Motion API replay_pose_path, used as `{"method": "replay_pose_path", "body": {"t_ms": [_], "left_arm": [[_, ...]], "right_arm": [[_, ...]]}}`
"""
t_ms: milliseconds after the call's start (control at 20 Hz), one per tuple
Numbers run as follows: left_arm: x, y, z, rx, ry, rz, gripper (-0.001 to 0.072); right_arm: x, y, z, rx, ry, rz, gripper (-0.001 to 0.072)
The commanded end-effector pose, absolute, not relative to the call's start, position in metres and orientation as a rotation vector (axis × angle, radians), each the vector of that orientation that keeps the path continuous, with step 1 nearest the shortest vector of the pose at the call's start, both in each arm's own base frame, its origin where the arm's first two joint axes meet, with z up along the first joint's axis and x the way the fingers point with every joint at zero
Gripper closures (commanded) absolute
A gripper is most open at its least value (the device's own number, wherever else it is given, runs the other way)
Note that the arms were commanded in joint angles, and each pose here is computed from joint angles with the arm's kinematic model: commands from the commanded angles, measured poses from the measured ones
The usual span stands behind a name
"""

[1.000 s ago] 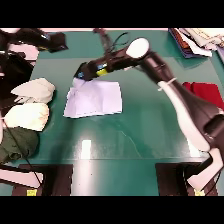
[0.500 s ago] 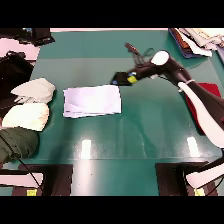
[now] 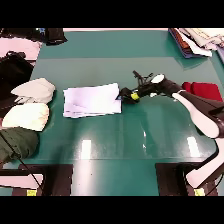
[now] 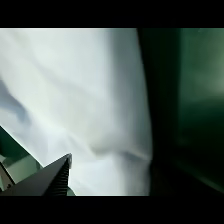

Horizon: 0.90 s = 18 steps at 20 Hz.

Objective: Fold the shirts.

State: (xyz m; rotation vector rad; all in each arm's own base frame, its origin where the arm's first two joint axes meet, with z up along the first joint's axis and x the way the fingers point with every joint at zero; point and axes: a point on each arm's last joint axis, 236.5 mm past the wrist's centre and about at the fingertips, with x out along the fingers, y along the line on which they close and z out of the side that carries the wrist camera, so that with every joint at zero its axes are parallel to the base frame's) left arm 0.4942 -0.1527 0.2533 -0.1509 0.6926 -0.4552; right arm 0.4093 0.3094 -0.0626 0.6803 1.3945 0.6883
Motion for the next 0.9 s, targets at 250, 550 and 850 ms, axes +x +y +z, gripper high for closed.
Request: {"method": "replay_pose_path", "body": {"t_ms": [250,550,850], "left_arm": [[0.484,-0.164,0.25,-0.161,0.728,-0.497,0.0687],[0.469,-0.207,0.25,-0.101,0.724,-0.578,0.0687],[0.454,-0.255,0.259,-0.066,0.678,-0.672,0.0687]], "right_arm": [[0.465,0.391,-0.039,0.675,1.192,0.775,0.0698],[0.523,0.241,0.047,0.447,1.03,0.573,0.0698],[0.505,-0.007,0.102,0.382,0.961,0.131,0.0699]]}}
